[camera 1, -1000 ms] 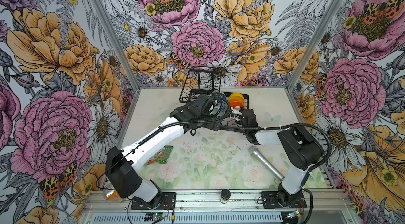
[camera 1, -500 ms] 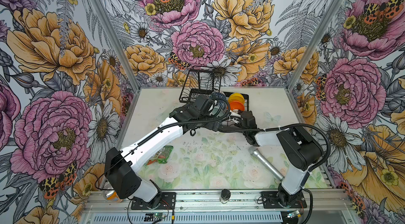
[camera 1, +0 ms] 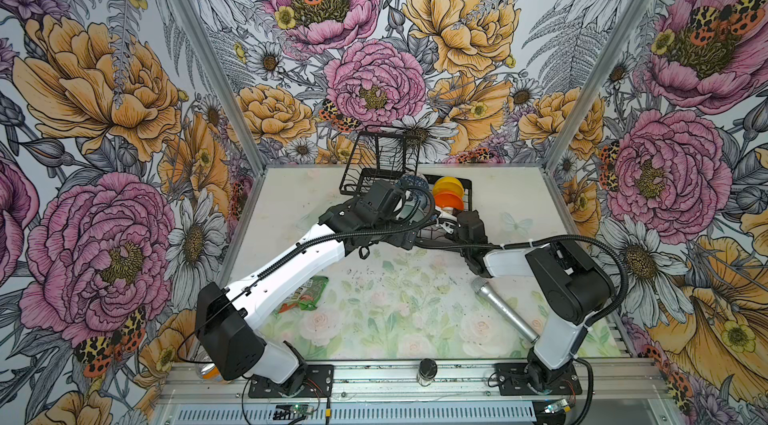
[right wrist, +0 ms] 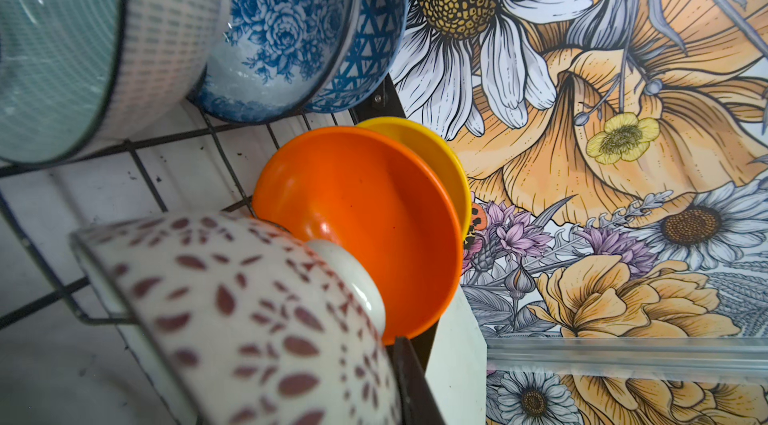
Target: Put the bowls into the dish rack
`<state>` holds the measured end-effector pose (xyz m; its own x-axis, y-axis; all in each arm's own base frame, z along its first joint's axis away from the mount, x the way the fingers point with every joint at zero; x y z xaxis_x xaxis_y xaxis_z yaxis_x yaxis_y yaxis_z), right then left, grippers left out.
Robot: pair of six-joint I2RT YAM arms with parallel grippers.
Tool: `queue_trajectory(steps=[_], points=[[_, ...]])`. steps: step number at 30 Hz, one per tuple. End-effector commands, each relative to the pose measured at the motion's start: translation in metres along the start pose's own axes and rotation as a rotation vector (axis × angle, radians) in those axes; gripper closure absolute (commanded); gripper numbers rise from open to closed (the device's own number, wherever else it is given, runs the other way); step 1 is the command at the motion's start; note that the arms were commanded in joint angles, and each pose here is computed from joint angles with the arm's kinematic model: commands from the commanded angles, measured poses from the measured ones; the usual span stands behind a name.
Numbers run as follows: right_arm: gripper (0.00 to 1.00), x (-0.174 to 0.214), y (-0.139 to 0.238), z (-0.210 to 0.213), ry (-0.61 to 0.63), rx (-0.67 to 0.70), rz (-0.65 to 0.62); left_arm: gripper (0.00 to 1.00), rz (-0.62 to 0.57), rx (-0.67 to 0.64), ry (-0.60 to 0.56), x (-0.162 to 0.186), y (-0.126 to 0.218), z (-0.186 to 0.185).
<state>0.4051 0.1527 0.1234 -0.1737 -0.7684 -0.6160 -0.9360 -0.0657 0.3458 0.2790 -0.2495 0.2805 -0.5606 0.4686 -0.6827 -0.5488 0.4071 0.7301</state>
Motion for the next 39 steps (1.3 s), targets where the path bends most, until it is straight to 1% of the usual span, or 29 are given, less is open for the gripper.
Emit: queue_trajectory(steps=[1,3,9,13,14,16,17,20,25,27,28,29,34,39], points=[[0.76,-0.017,0.010,-0.017,-0.060,0.050,-0.048,0.01,-0.029,0.019,0.011,-0.003,0.006,0.000],[0.69,-0.019,0.011,-0.019,-0.062,0.052,-0.051,0.01,-0.030,0.019,0.011,-0.003,0.005,0.000],[0.64,-0.022,0.012,-0.023,-0.064,0.049,-0.055,0.01,-0.027,0.021,0.008,-0.002,0.004,0.000],[0.57,-0.023,0.015,-0.025,-0.067,0.047,-0.059,0.01,-0.027,0.021,0.007,-0.002,0.004,0.000],[0.53,-0.024,0.016,-0.026,-0.069,0.046,-0.059,0.01,-0.027,0.020,0.007,-0.002,0.004,0.000],[0.40,-0.024,0.018,-0.027,-0.069,0.040,-0.056,0.01,-0.028,0.020,0.008,-0.002,0.004,0.000],[0.35,-0.024,0.019,-0.027,-0.069,0.037,-0.056,0.01,-0.030,0.020,0.008,-0.003,0.004,0.000],[0.29,-0.024,0.023,-0.029,-0.077,0.027,-0.057,0.01,-0.027,0.025,0.003,-0.002,0.002,-0.001],[0.23,-0.028,0.035,-0.036,-0.109,0.020,-0.064,0.01,-0.031,0.022,0.003,-0.003,0.002,0.001],[0.16,-0.030,0.042,-0.041,-0.123,0.019,-0.065,0.01,-0.032,0.020,0.002,-0.003,0.003,0.002],[0.12,-0.031,0.045,-0.042,-0.130,0.017,-0.066,0.01,-0.035,0.019,0.004,-0.003,0.004,0.003],[0.01,-0.032,0.049,-0.044,-0.134,0.012,-0.062,0.01,-0.036,0.017,0.005,-0.003,0.004,0.003],[0.01,-0.033,0.066,-0.050,-0.143,-0.013,-0.040,0.01,-0.047,0.009,0.017,-0.001,0.007,0.008],[0.01,-0.035,0.085,-0.059,-0.157,-0.001,-0.044,0.01,-0.058,-0.005,0.030,0.000,0.009,0.015]])
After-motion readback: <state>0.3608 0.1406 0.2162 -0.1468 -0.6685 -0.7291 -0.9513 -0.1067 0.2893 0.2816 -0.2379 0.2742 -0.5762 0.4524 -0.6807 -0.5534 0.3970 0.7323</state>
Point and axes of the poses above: each gripper's point midway between its finger pads, its own y axis back along the fingers, its own z axis along the line the jaws close on, x = y × z, the point moved 5 cm from there along y, back along the fingers, and after that the axes turned 11 degrees about -y, right-handed, at the moved point
